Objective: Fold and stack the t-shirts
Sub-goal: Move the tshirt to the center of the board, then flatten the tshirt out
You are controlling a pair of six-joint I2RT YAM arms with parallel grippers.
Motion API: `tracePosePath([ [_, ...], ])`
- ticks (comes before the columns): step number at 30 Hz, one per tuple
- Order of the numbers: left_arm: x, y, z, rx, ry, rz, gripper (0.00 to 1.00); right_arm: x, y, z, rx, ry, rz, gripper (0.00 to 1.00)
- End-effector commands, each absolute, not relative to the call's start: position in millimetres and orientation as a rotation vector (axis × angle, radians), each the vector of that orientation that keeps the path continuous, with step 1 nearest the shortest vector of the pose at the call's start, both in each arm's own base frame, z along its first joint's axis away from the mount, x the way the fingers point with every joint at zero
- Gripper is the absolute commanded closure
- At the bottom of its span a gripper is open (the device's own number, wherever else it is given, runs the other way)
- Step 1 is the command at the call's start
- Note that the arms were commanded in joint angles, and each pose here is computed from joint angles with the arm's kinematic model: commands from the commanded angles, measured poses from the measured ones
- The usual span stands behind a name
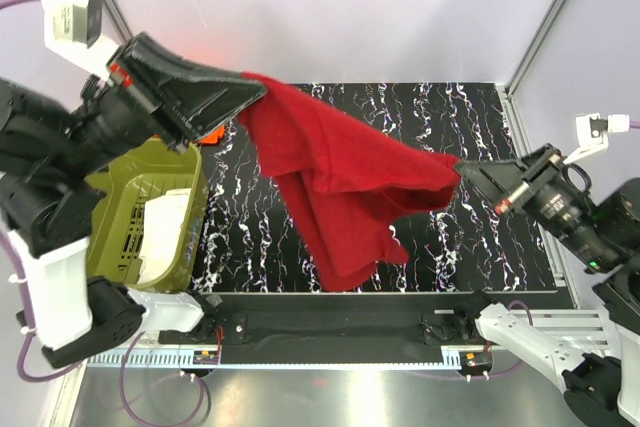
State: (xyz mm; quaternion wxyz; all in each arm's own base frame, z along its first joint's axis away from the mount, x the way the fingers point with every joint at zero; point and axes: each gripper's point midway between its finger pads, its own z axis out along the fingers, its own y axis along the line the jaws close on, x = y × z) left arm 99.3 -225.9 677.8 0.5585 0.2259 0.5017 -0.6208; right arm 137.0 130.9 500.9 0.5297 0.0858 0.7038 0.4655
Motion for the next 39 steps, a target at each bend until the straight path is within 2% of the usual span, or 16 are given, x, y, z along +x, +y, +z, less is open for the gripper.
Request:
tracePosePath([
  [1, 100, -206, 667, 0.513, 1.187, -1.319, 1.0, 107, 130, 512, 0.141, 1.686, 1.194, 1.0],
  [5, 136, -211, 625, 0.49, 1.326, -1.162, 1.0, 126, 122, 492, 0.231, 1.771, 1.068, 1.0],
  [8, 200, -236, 552, 0.501, 1.523, -1.019, 1.0, 178, 105, 459, 0.418, 1.802, 0.817, 1.0],
  [10, 230, -253, 526, 0.542, 1.555, -1.092, 1.0, 203, 95, 432, 0.531, 1.848, 0.662, 1.0],
  [14, 343, -254, 444, 0.395, 1.771, -0.987, 1.0, 267, 57, 399, 0.645, 1.891, 0.16, 1.0],
  [16, 404, -258, 378, 0.301, 1.962, -0.839, 1.0, 301, 42, 384, 0.656, 1.916, 0.103, 1.0],
  [17, 425, -255, 396, 0.285, 1.928, -0.772, 1.0, 324, 18, 363, 0.751, 1.954, 0.101, 1.0],
  [18, 456, -253, 328, 0.23, 2.133, -0.645, 0.96, 339, 10, 346, 0.772, 1.986, 0.104, 1.0],
  [19, 471, -249, 316, 0.215, 2.174, -0.566, 0.83, 349, 4, 333, 0.77, 2.033, 0.086, 1.0],
  [20, 484, -244, 333, 0.181, 2.134, -0.491, 0.48, 366, -9, 300, 0.809, 2.11, -0.042, 1.0],
  [21, 492, -237, 306, 0.151, 2.205, -0.428, 0.44, 372, -23, 286, 0.844, 2.146, -0.081, 0.85],
  [24, 480, -211, 291, 0.067, 2.244, -0.292, 0.25, 382, -31, 235, 0.879, 2.329, -0.187, 0.5],
  [25, 471, -208, 285, 0.078, 2.26, -0.267, 0.25, 381, -28, 223, 0.87, 2.383, -0.19, 0.35],
  [27, 438, -203, 270, 0.093, 2.314, -0.263, 0.25, 368, -24, 189, 0.873, 2.504, -0.218, 0.25],
  [35, 277, -219, 156, 0.355, 2.591, -0.304, 0.23, 297, 46, 142, 0.761, 2.727, 0.252, 0.2],
  [39, 250, -207, 109, 0.332, 2.674, -0.261, 0.27, 245, 83, 119, 0.703, 2.832, 0.462, 0.29],
])
